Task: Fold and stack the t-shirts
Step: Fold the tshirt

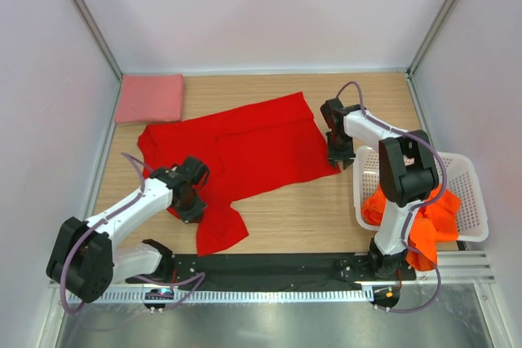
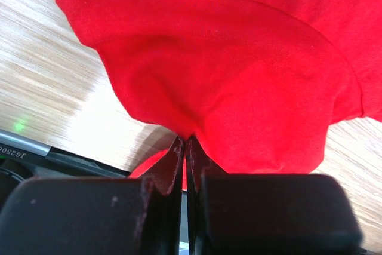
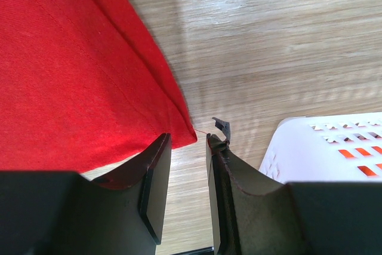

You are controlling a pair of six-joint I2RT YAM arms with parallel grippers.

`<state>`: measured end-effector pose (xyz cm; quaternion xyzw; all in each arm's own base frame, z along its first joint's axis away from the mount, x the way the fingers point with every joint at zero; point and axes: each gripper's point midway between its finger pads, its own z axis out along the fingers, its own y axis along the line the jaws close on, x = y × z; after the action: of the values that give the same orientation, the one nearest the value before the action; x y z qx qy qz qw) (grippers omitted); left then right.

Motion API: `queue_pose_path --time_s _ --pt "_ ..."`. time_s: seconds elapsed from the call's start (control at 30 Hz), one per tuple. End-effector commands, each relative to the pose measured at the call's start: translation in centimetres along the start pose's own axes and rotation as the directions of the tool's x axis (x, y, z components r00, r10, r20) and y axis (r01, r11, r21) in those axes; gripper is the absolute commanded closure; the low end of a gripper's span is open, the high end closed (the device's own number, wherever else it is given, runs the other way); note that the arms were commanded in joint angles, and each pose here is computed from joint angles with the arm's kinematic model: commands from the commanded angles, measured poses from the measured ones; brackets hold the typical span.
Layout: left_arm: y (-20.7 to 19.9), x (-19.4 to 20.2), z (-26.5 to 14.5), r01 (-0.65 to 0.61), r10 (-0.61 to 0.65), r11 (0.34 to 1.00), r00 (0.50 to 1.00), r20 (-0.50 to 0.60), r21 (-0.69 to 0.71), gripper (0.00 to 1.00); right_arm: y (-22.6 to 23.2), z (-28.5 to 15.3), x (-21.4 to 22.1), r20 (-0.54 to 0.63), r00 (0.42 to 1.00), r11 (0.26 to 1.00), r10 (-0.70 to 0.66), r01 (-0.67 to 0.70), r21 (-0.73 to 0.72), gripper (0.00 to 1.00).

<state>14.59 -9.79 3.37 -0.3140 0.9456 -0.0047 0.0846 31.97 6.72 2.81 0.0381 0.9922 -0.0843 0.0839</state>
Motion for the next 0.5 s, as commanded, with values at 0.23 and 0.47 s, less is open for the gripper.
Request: queue_pose_path --time_s 0.23,0.47 --pt "-1.0 -2.5 -2.6 0.000 -0.004 0.999 0.995 0.095 0.043 1.00 1.2 -0.2 -0.5 0.017 0.999 0.999 -0.046 0.046 0.005 0.59" --pt "-0.8 -2.3 -2.5 0.006 -0.010 0.999 0.996 0.085 0.041 1.00 1.4 -0.2 -0.4 0.024 0.994 0.992 -0.103 0.101 0.071 0.53"
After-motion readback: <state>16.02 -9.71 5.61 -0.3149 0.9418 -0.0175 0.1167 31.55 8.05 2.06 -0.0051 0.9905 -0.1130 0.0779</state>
